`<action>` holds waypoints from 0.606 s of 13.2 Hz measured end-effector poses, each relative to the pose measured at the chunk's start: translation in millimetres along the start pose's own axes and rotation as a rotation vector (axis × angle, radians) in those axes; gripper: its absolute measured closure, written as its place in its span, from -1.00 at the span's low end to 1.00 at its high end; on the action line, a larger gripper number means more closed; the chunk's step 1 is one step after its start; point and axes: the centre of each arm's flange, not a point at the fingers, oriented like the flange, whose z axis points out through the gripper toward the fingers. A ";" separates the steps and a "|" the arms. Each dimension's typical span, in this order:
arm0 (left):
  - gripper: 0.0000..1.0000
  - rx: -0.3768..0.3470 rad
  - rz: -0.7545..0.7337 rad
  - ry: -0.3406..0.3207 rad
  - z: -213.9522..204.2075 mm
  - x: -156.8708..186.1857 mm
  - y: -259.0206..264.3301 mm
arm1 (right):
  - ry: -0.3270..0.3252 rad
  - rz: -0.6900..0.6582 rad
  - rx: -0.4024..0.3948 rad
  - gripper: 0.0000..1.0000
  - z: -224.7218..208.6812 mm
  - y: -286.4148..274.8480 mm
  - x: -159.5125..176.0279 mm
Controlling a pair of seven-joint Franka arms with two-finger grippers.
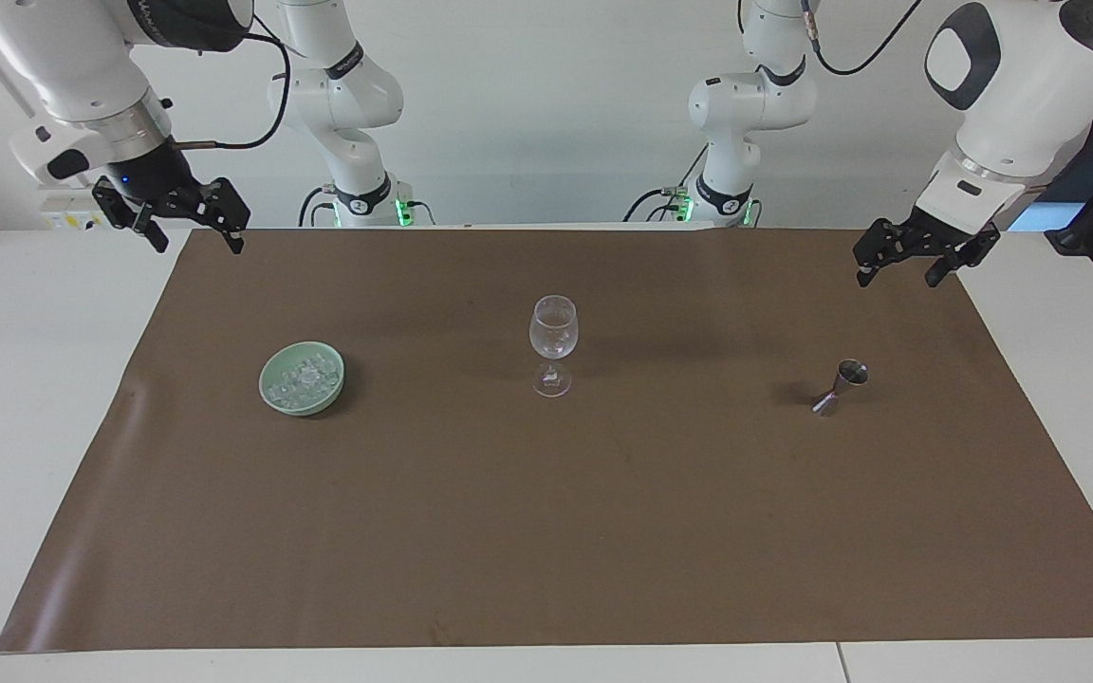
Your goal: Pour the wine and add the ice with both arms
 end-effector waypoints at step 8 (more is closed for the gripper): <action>-1.00 0.000 -0.003 0.000 0.0 -0.1 -1.6 | 0.000 -0.001 0.000 -1.00 0.0 -0.3 0.0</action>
